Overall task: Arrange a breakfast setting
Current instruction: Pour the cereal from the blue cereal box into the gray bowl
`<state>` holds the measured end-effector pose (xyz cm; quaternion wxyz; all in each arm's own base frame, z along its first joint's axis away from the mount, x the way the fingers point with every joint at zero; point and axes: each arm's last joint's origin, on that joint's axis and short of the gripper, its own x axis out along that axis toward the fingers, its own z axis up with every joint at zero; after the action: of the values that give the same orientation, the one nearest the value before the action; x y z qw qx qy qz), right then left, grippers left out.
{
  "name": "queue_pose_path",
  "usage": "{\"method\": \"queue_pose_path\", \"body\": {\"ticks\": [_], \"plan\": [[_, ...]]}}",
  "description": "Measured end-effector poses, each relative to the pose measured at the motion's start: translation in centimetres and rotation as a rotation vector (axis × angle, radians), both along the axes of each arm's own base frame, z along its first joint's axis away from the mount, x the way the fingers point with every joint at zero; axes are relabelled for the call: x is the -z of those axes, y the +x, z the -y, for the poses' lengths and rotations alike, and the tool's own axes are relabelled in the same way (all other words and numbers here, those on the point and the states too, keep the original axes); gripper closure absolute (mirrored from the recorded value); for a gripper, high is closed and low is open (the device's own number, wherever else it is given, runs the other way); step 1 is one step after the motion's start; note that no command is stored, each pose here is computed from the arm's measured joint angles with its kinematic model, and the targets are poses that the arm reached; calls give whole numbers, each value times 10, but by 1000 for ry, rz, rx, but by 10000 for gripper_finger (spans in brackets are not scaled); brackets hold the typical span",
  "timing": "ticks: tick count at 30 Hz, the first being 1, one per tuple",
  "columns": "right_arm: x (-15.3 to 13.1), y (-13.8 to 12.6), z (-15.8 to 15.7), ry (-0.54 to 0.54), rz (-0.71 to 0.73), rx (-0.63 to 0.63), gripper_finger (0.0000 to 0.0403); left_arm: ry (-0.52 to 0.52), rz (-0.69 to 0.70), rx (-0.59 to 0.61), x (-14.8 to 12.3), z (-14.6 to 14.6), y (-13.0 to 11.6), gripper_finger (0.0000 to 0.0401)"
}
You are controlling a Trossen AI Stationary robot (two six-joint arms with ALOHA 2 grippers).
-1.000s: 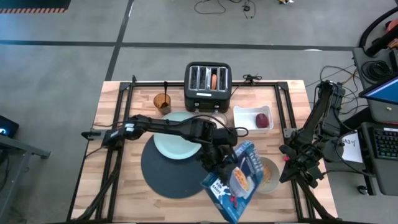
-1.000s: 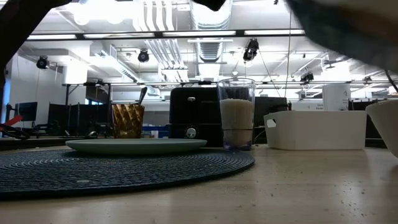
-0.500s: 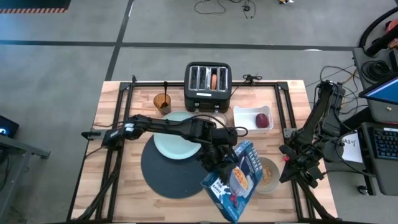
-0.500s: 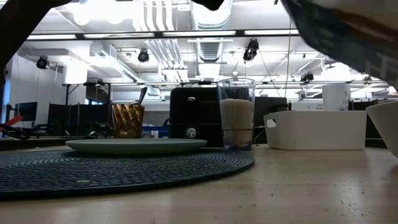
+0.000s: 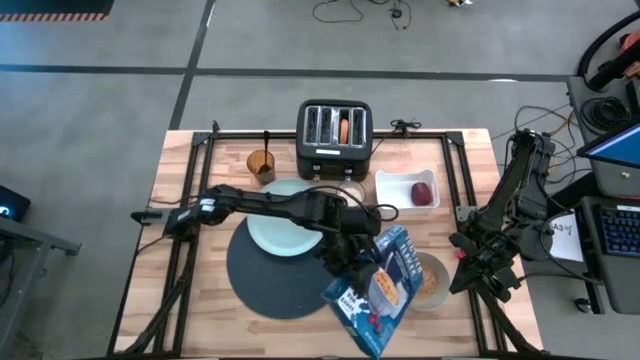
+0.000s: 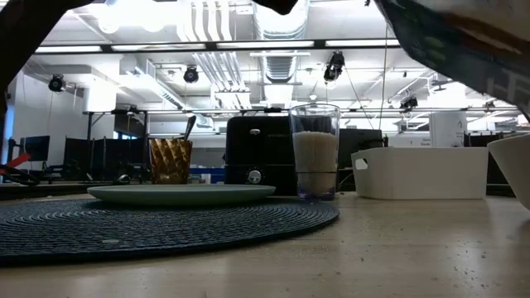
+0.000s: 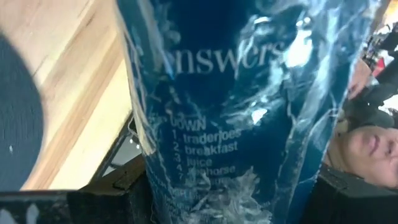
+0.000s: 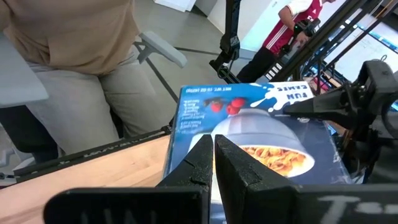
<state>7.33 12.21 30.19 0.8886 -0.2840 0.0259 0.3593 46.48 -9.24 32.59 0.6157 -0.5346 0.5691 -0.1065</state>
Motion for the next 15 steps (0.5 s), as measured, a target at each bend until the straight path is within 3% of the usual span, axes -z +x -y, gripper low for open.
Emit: {"method": "queue_pose_path", "body": {"ticks": [15], "plan": [[0,0,0,0,0,0,394,18,-5,11,-2,0,-4,160]]}}
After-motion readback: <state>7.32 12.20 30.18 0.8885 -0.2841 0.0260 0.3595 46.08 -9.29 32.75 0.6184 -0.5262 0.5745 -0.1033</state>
